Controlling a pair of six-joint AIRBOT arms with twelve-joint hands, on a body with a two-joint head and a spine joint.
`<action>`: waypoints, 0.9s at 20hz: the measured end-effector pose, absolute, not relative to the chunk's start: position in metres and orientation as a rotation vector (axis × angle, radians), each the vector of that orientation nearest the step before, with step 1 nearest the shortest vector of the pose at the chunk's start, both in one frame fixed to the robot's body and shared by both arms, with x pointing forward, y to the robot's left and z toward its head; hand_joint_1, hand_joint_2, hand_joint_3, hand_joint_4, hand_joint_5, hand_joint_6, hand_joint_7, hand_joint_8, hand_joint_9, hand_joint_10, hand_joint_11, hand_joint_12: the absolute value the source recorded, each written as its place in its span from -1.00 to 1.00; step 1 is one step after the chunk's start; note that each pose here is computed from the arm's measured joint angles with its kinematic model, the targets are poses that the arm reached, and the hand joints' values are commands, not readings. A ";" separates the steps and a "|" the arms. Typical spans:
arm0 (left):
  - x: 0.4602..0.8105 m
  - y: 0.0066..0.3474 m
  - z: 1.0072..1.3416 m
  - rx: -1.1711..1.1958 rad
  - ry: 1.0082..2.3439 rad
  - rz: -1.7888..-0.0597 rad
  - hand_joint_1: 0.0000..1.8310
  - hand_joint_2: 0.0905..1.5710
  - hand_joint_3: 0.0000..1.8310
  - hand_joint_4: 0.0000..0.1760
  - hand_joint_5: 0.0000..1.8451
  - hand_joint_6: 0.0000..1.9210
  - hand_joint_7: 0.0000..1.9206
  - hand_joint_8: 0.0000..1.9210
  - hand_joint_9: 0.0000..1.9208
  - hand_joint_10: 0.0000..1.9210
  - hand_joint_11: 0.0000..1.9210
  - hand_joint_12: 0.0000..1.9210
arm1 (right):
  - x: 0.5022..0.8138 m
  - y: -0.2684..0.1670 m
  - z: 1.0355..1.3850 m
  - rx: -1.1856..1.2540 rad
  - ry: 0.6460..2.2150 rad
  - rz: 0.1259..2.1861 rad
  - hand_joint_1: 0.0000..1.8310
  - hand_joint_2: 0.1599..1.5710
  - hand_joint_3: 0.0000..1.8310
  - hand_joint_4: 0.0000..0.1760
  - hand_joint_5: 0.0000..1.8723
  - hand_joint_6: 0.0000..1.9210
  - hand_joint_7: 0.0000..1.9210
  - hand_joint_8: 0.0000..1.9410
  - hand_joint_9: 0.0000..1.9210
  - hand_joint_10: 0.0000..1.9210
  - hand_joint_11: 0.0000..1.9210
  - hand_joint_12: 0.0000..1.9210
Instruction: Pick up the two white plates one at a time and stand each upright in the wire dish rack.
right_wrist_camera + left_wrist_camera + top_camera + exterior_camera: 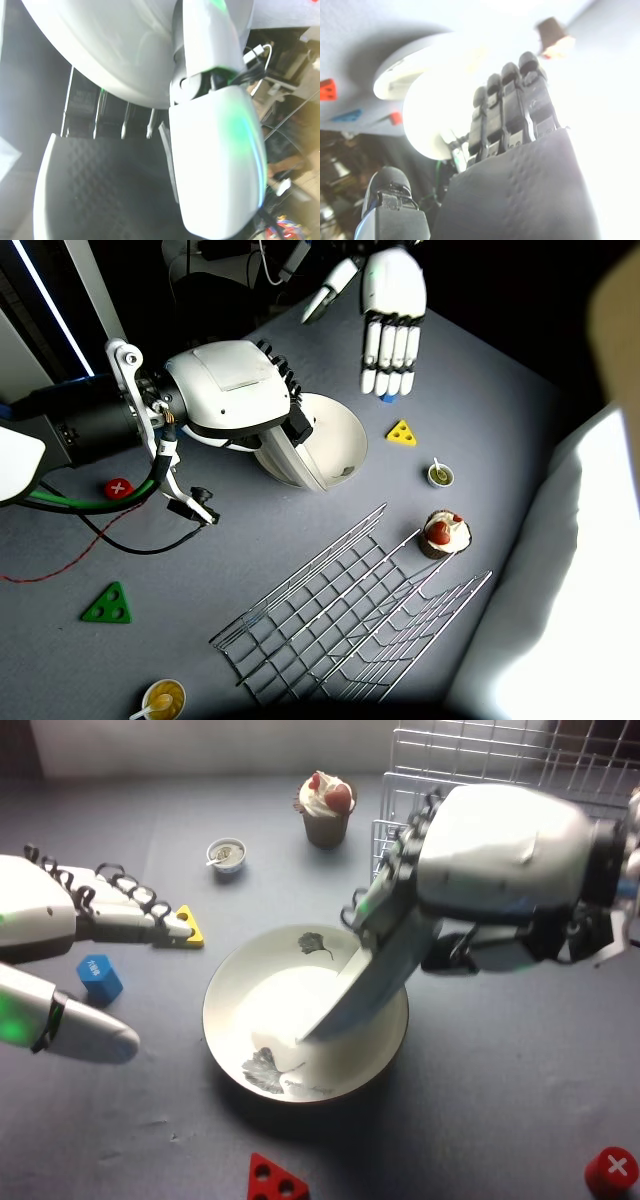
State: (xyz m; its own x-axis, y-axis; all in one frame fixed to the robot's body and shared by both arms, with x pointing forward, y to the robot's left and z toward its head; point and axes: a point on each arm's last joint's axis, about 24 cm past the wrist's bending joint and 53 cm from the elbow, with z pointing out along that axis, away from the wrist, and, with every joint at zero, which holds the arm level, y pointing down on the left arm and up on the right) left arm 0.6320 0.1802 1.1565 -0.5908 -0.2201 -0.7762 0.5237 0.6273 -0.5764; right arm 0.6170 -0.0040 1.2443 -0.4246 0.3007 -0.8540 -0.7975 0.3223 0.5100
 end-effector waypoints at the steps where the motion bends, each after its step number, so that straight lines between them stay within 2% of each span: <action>1: 0.631 0.182 1.158 0.242 1.952 -1.039 -0.98 0.17 -1.00 -1.00 -0.79 -1.00 -0.79 -1.00 -0.80 -1.00 -0.77 -0.98 | 0.619 -0.007 1.252 -0.443 1.545 1.337 0.64 0.26 -1.00 -1.00 0.02 -0.04 0.15 -0.43 0.22 -0.30 -0.01 0.46; 3: 0.632 0.192 1.164 0.228 1.944 -1.024 -0.97 0.18 -1.00 -1.00 -0.79 -1.00 -0.78 -1.00 -0.80 -1.00 -0.78 -0.98 | 0.620 -0.014 1.272 -0.398 1.515 1.354 0.63 0.29 -1.00 -1.00 -0.03 0.06 0.08 -0.33 0.15 -0.20 -0.06 0.52; 6: 0.635 0.199 1.169 0.228 1.933 -1.002 -0.97 0.18 -1.00 -1.00 -0.79 -1.00 -0.78 -1.00 -0.79 -0.99 -0.77 -0.98 | 0.625 -0.023 1.301 -0.333 1.468 1.377 0.63 0.30 -1.00 -1.00 -0.04 0.10 0.06 -0.33 0.13 -0.17 -0.06 0.52; 8: 0.637 0.200 1.172 0.226 1.927 -0.993 -1.00 0.18 -1.00 -1.00 -0.80 -1.00 -0.79 -1.00 -0.81 -1.00 -0.79 -0.99 | 0.631 -0.028 1.316 -0.252 1.452 1.408 0.63 0.28 -1.00 -1.00 -0.03 0.02 0.12 -0.38 0.19 -0.25 -0.06 0.53; 9: 0.639 0.201 1.175 0.224 1.917 -0.997 -0.99 0.19 -1.00 -1.00 -0.80 -1.00 -0.79 -1.00 -0.82 -1.00 -0.80 -0.99 | 0.635 -0.033 1.322 -0.207 1.450 1.420 0.63 0.29 -1.00 -1.00 -0.04 0.05 0.12 -0.38 0.17 -0.23 -0.05 0.52; 12: 0.638 0.201 1.175 0.246 1.916 -0.993 -0.98 0.18 -1.00 -1.00 -0.81 -1.00 -0.80 -1.00 -0.83 -1.00 -0.80 -0.99 | 0.652 -0.049 1.332 -0.080 1.469 1.409 0.64 0.27 -1.00 -1.00 -0.01 -0.04 0.15 -0.42 0.23 -0.31 -0.02 0.48; 15: 0.635 0.197 1.176 0.276 1.911 -0.998 -0.99 0.19 -1.00 -1.00 -0.80 -0.99 -0.78 -0.99 -0.81 -0.99 -0.80 -0.99 | 0.672 -0.068 1.335 0.077 1.504 1.395 0.64 0.28 -1.00 -1.00 -0.04 0.00 0.14 -0.39 0.20 -0.27 -0.03 0.51; 16: 0.636 0.195 1.179 0.272 1.902 -1.007 -0.99 0.19 -1.00 -1.00 -0.79 -0.99 -0.76 -0.98 -0.79 -0.98 -0.79 -0.99 | 0.678 -0.075 1.335 0.130 1.518 1.389 0.63 0.29 -1.00 -1.00 -0.06 0.07 0.11 -0.36 0.17 -0.22 -0.04 0.51; 18: 0.633 0.190 1.181 0.273 1.893 -1.028 -1.00 0.18 -1.00 -1.00 -0.79 -0.99 -0.76 -0.99 -0.77 -0.98 -0.78 -0.99 | 0.685 -0.088 1.339 0.207 1.522 1.386 0.63 0.29 -1.00 -1.00 -0.03 0.01 0.10 -0.35 0.19 -0.23 -0.04 0.51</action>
State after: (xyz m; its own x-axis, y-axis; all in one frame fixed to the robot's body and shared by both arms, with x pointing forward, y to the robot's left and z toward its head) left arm 0.6331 0.1900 1.1814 -0.5403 -0.2191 -0.8125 0.5623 0.6243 -0.5423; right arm 0.6854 -0.0879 1.3390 -0.4631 0.6974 -0.5470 -0.4793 0.3221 0.8164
